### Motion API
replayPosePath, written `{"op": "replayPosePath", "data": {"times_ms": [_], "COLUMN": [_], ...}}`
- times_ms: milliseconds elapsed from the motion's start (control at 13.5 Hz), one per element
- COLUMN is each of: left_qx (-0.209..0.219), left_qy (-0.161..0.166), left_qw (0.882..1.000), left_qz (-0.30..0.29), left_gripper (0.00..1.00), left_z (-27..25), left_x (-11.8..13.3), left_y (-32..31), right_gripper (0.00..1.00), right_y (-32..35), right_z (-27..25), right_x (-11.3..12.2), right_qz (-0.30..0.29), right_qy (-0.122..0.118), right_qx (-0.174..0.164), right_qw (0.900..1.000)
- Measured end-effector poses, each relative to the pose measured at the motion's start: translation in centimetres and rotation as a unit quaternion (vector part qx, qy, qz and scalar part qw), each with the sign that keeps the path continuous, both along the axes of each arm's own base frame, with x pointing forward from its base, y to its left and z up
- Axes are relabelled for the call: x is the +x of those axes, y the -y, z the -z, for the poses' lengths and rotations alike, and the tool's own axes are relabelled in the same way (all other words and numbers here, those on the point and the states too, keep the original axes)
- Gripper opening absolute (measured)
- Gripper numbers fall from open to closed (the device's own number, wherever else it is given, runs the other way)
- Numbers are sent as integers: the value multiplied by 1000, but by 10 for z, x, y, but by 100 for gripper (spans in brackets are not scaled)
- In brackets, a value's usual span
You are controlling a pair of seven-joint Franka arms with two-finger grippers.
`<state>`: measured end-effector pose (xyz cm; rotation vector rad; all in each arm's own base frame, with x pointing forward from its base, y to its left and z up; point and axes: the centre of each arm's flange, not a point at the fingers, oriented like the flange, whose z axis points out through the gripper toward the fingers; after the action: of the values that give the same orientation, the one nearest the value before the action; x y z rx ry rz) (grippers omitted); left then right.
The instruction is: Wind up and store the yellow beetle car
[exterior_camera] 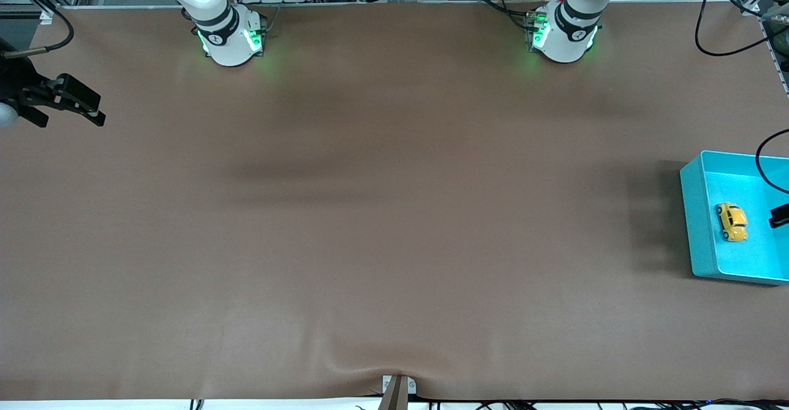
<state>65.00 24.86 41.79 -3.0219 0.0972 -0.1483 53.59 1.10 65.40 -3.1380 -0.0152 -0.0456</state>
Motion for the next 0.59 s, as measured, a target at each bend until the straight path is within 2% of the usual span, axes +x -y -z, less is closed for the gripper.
{"op": "replayPosePath", "data": {"times_ms": [148,296,593], "left_qx": [-4,3,33], "left_qy": [4,-14,-36], "left_qw": [1000,1000,999], "left_qz": [2,-4,8], "left_gripper": [100,100,100], "left_z": [-25,-47,-108], "left_x": [1,-4,-28], "left_y": [51,103,193], "right_gripper": [100,100,100], "right_y": [1,1,1], "right_z": [0,1,2], "right_x": [0,-1,-1], "right_qz": [1,1,1], "right_qy": [-2,-3,-6], "right_qx": [0,0,0], "right_qw": [1000,1000,1000]}}
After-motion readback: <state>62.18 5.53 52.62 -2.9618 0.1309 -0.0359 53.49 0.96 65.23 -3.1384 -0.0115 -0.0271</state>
